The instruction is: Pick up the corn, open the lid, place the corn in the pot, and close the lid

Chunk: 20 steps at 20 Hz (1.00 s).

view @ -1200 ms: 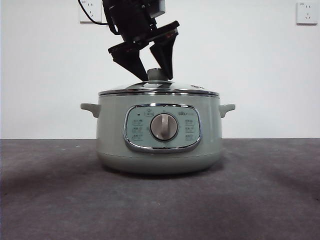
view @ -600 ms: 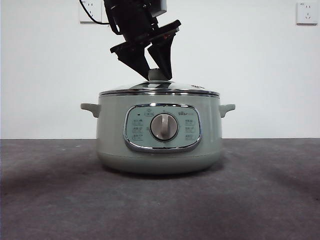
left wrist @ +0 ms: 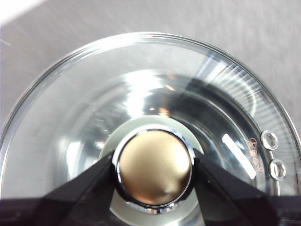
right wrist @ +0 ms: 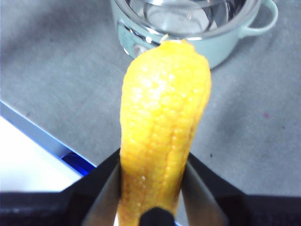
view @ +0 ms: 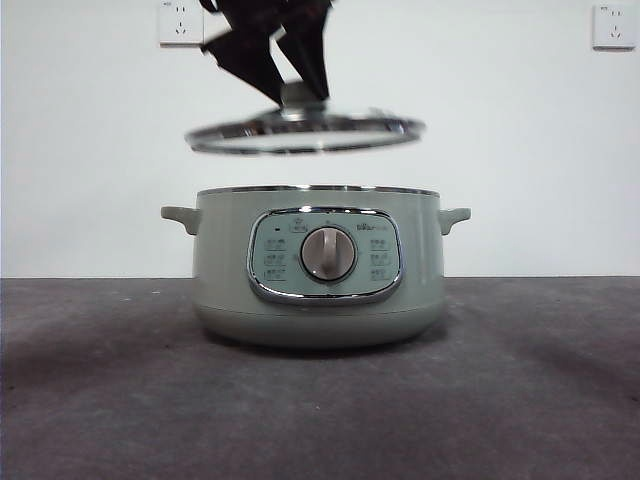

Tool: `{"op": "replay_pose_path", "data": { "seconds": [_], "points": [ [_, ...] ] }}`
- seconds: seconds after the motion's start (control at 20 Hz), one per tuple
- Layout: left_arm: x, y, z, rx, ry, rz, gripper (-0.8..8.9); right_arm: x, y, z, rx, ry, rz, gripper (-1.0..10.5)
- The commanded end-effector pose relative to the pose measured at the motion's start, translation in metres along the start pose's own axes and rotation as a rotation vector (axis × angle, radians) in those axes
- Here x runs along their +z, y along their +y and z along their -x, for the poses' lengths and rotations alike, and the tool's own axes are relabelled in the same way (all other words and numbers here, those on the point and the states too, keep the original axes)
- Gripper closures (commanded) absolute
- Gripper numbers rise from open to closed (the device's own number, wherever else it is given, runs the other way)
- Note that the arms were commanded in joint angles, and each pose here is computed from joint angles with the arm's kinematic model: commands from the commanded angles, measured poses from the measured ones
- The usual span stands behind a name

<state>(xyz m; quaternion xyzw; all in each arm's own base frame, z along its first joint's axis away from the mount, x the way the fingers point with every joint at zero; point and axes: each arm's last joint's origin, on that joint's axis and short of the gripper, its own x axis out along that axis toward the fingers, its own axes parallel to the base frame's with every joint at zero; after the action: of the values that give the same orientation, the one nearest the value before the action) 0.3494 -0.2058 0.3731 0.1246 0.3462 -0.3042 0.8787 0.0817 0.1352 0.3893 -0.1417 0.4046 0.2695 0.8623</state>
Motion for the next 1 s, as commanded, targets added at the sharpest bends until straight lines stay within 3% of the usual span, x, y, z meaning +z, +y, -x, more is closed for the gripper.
{"op": "replay_pose_path", "data": {
  "seconds": [0.05, 0.25, 0.45, 0.75, 1.0],
  "points": [
    [0.006, 0.012, 0.018, 0.029, -0.069, 0.004, 8.26, 0.006, 0.004, -0.005, 0.011, -0.023, -0.014, 9.6],
    [-0.002, 0.039, 0.032, 0.086, -0.038, 0.058, 8.26, 0.025, 0.013, -0.020, 0.029, -0.101, -0.048, 9.6],
    [-0.014, 0.073, 0.040, 0.146, 0.007, 0.128, 8.26, 0.051, 0.013, -0.058, -0.015, -0.124, -0.105, 9.6],
    [-0.028, 0.111, 0.052, 0.215, 0.041, 0.193, 8.26, 0.091, -0.022, -0.137, 0.013, -0.135, -0.250, 9.6],
    [-0.035, 0.130, 0.059, 0.256, 0.039, 0.224, 8.26, 0.115, -0.039, -0.200, 0.059, -0.078, -0.211, 9.6]
  ]
}}
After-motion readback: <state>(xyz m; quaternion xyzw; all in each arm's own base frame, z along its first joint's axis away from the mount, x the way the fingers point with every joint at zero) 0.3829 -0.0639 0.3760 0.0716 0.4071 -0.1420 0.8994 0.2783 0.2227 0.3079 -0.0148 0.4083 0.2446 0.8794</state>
